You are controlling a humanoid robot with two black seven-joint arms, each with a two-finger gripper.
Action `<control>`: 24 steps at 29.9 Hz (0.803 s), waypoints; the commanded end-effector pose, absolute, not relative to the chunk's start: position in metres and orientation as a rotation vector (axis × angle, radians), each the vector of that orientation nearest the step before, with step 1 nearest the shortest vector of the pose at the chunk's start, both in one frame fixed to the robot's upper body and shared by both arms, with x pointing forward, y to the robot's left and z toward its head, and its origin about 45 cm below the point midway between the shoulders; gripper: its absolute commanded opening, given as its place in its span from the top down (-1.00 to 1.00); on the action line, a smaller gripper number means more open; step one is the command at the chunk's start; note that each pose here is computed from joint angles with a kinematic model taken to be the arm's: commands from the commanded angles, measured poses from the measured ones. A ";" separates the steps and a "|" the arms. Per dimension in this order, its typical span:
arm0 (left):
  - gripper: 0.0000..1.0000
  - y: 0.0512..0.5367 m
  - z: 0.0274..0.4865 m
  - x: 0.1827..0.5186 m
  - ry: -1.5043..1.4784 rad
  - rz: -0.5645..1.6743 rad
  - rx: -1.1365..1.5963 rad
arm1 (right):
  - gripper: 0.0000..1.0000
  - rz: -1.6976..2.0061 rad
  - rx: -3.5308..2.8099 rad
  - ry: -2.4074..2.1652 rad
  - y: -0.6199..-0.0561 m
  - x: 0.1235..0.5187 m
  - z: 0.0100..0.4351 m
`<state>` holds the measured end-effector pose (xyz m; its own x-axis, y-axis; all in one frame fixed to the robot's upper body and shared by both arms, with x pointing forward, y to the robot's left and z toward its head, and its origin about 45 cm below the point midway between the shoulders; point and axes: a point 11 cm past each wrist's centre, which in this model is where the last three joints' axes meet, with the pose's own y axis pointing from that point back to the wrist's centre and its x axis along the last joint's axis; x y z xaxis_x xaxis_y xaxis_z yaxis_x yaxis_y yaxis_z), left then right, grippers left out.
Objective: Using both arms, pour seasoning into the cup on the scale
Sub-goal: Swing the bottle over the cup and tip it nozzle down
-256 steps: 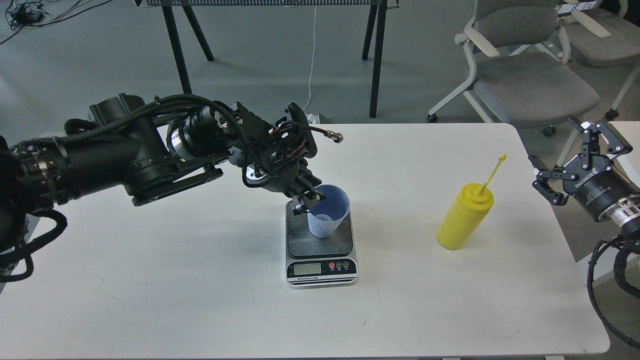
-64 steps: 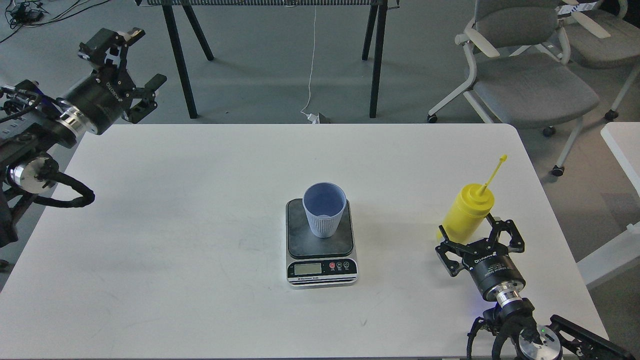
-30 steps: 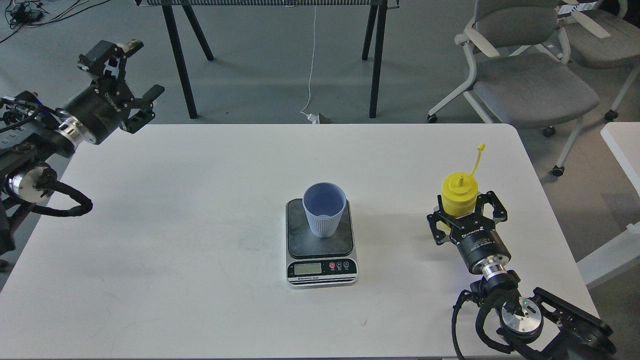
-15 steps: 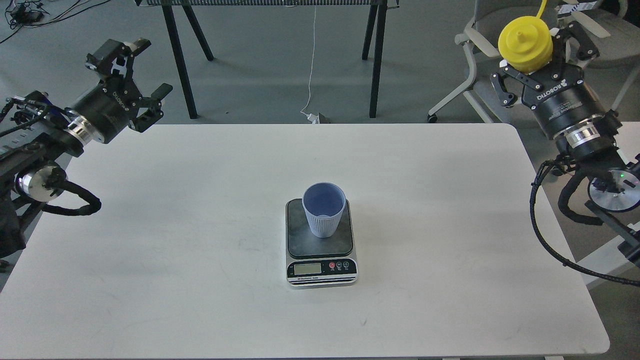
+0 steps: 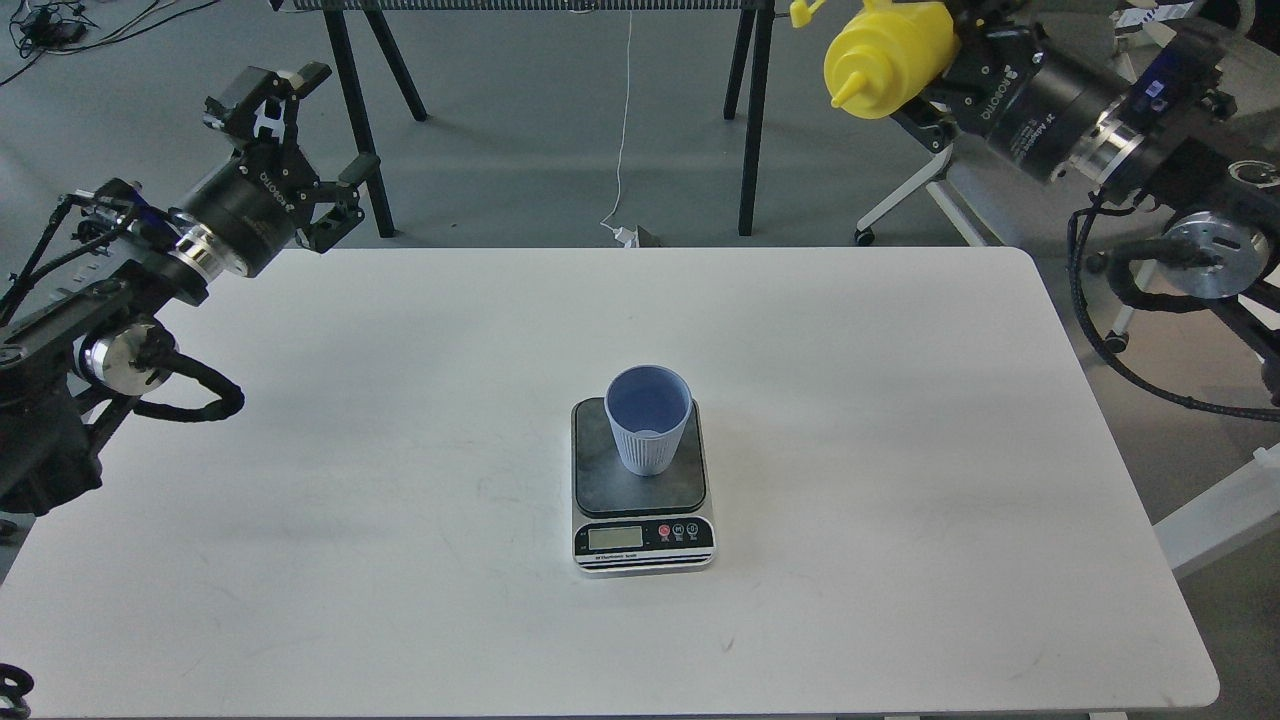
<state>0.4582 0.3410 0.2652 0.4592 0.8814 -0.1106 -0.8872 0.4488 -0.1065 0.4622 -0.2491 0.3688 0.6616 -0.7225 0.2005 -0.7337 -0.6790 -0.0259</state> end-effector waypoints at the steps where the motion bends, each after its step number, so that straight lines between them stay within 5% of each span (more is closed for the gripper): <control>1: -0.99 0.342 0.266 0.458 0.039 1.096 -0.159 | 0.84 0.549 2.646 -1.119 -0.225 0.469 0.374; 24: -0.99 0.340 0.264 0.458 0.056 1.107 -0.195 | 0.84 0.958 2.323 -0.646 -0.103 0.479 0.309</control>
